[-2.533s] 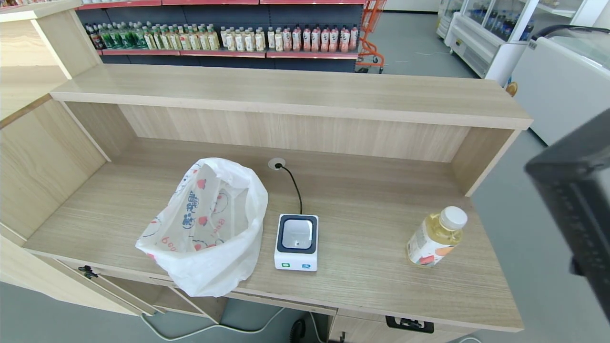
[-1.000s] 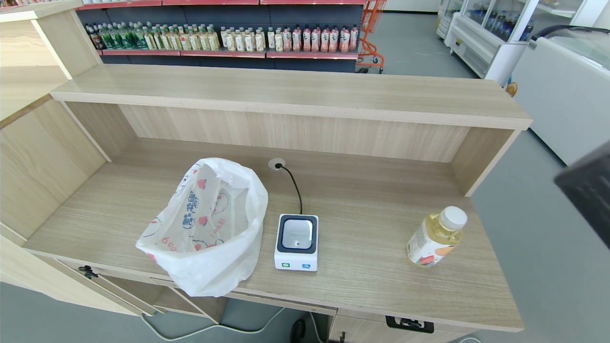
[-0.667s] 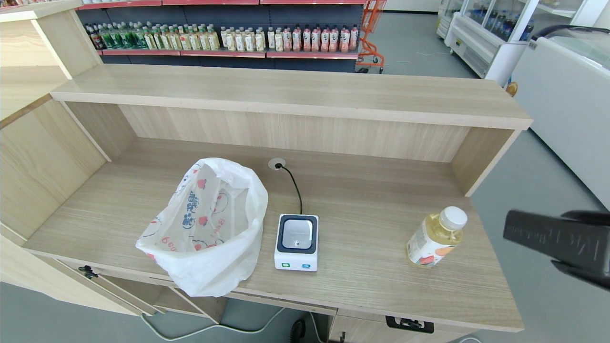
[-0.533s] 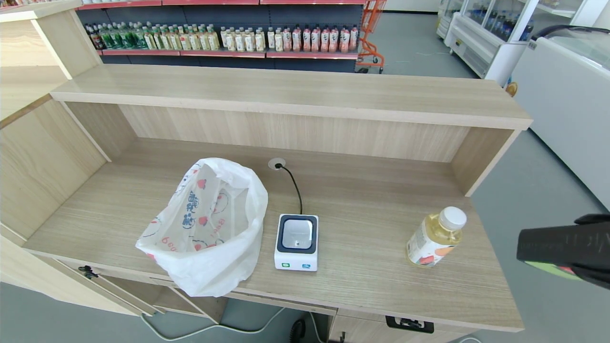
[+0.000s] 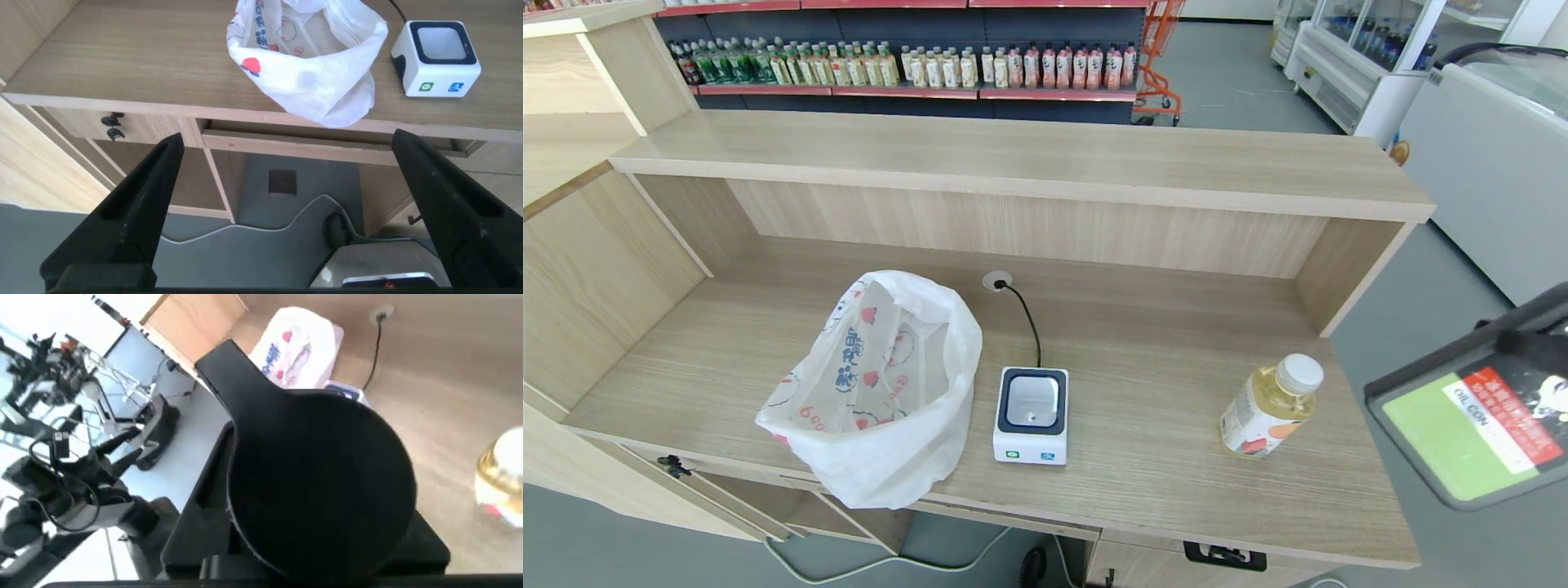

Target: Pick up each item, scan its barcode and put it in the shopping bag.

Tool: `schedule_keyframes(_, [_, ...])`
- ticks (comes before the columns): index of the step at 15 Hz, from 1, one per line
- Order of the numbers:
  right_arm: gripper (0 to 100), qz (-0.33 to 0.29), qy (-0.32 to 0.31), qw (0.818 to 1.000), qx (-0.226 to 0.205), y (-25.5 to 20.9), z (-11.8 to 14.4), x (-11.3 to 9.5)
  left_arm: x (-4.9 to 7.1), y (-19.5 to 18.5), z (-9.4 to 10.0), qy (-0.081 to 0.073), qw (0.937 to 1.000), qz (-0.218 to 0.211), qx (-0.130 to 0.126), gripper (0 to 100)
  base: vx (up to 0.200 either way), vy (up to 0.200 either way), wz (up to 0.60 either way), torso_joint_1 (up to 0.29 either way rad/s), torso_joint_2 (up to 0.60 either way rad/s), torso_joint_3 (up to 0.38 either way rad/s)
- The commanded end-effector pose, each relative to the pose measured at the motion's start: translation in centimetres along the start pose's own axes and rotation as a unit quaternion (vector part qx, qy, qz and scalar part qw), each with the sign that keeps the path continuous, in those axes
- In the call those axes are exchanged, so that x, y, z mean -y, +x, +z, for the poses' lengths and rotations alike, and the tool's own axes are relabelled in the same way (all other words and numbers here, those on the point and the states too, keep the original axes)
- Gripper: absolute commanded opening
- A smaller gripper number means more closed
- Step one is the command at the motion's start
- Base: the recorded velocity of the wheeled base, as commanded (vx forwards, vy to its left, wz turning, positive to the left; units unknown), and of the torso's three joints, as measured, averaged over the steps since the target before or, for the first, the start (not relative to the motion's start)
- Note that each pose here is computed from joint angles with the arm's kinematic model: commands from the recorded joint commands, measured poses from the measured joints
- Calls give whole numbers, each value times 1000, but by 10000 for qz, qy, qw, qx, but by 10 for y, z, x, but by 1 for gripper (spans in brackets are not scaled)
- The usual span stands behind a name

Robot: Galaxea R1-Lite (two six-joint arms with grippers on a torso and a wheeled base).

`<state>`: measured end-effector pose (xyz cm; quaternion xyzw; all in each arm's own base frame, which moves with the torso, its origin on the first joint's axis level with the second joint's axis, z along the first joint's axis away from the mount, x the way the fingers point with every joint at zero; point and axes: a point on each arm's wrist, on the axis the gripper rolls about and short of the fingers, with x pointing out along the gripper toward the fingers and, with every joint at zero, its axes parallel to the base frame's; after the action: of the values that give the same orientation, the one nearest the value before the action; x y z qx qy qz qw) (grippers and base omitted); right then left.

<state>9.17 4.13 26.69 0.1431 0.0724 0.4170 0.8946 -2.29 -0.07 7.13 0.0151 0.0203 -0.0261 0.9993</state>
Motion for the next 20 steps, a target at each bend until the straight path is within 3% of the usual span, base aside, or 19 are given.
schedule_keyframes(1, [0,-291,695,9966,-344,11,-25,16,0,0,0,-1,10000,-3,0,100,0,0,0,0,0,0])
schedule_keyframes(4, [0,-369,1282,9903,-388,11,-30,18,0,0,0,-1,10000,-3,0,100,0,0,0,0,0,0])
schedule_keyframes(10, [0,-493,1298,9896,-367,22,-32,29,0,0,0,7,10000,4,0,100,0,0,0,0,0,0])
schedule_keyframes(17, [0,-696,1323,9882,-334,37,-30,40,0,0,0,15,10000,4,0,100,0,200,0,3,3,1])
schedule_keyframes(20, [0,-1246,1401,9816,-365,57,-33,60,0,0,0,15,10000,4,0,100,0,200,0,-1,4,1])
